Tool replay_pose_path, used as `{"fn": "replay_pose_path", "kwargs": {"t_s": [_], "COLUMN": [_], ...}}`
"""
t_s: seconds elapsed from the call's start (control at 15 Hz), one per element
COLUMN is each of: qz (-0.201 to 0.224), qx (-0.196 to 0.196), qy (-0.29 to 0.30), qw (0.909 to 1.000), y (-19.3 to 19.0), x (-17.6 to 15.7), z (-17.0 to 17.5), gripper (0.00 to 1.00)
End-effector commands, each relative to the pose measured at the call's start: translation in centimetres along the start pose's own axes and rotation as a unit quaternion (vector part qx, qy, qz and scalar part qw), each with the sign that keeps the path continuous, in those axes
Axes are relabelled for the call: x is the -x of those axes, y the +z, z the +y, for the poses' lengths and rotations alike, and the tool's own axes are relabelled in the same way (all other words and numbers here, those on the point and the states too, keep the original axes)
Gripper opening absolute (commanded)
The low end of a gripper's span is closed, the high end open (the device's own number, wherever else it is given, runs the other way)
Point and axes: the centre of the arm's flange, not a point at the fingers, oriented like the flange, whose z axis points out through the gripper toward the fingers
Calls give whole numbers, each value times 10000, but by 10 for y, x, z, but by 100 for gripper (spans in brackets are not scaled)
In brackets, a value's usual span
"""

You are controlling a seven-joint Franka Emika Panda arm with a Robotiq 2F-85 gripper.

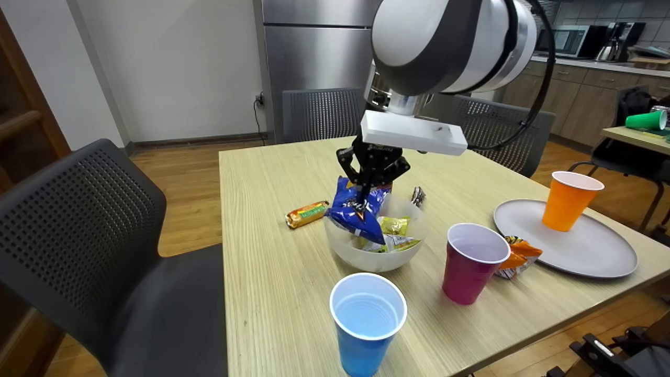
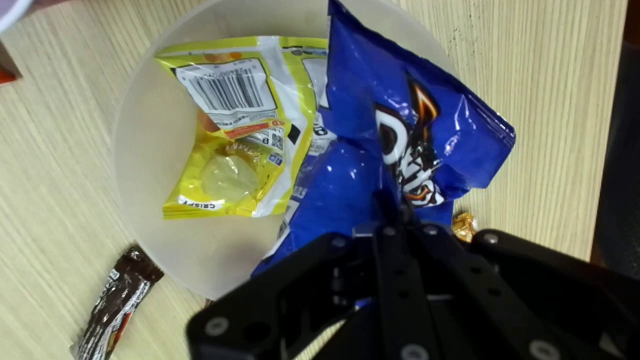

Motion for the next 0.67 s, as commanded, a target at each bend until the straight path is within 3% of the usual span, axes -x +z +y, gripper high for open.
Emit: {"fn": "replay_pose_path", "kwargs": {"t_s": [0.0,0.6], "qz": [-156,-330], "qx": [134,273], "qy": [48,140], "qw": [9998,9990], "y": [11,28], "x": [-10,-9], "z": [-9,-1], "gripper": [0,0]}}
